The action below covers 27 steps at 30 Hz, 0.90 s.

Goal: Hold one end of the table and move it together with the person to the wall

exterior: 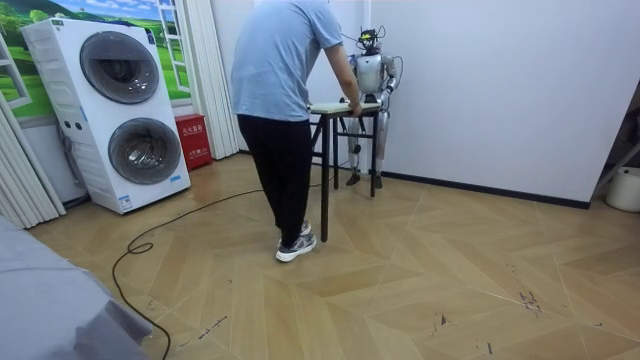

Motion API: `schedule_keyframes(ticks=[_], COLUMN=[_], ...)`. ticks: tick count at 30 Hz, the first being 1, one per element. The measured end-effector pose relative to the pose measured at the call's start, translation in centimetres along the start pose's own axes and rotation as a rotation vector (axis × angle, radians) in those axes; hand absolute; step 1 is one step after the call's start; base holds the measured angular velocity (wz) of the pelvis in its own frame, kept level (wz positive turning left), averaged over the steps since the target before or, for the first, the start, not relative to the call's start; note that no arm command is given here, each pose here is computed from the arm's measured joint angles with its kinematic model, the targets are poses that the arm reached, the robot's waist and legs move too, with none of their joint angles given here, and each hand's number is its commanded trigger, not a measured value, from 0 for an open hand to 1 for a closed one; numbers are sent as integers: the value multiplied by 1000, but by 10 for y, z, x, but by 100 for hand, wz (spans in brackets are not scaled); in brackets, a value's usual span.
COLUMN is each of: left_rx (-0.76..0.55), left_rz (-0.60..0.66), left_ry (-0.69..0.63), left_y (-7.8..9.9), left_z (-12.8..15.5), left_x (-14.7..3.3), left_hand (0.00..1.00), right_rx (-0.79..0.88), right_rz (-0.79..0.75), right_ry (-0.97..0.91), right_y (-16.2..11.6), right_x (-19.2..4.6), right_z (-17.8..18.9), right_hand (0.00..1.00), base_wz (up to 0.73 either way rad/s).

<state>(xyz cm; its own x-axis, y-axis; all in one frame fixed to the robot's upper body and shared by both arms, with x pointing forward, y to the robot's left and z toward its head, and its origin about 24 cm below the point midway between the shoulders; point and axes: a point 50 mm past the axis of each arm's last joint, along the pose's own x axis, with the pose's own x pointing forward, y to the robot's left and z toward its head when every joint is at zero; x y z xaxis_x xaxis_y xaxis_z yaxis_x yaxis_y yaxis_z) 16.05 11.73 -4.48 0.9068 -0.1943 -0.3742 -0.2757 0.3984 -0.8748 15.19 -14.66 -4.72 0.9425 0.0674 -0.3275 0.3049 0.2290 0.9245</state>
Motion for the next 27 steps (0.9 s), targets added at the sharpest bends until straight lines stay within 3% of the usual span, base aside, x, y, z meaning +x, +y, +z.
schedule_keyframes(ticks=[27], left_rx=[14], left_rz=[31], left_ry=[-7], left_y=[8], left_z=[1], left_x=[-8], left_hand=[100], right_rx=[-47], right_rz=[-1], right_ry=[22], right_y=[-1], right_x=[-1], right_z=[-4], right_hand=[100], base_wz=[2])
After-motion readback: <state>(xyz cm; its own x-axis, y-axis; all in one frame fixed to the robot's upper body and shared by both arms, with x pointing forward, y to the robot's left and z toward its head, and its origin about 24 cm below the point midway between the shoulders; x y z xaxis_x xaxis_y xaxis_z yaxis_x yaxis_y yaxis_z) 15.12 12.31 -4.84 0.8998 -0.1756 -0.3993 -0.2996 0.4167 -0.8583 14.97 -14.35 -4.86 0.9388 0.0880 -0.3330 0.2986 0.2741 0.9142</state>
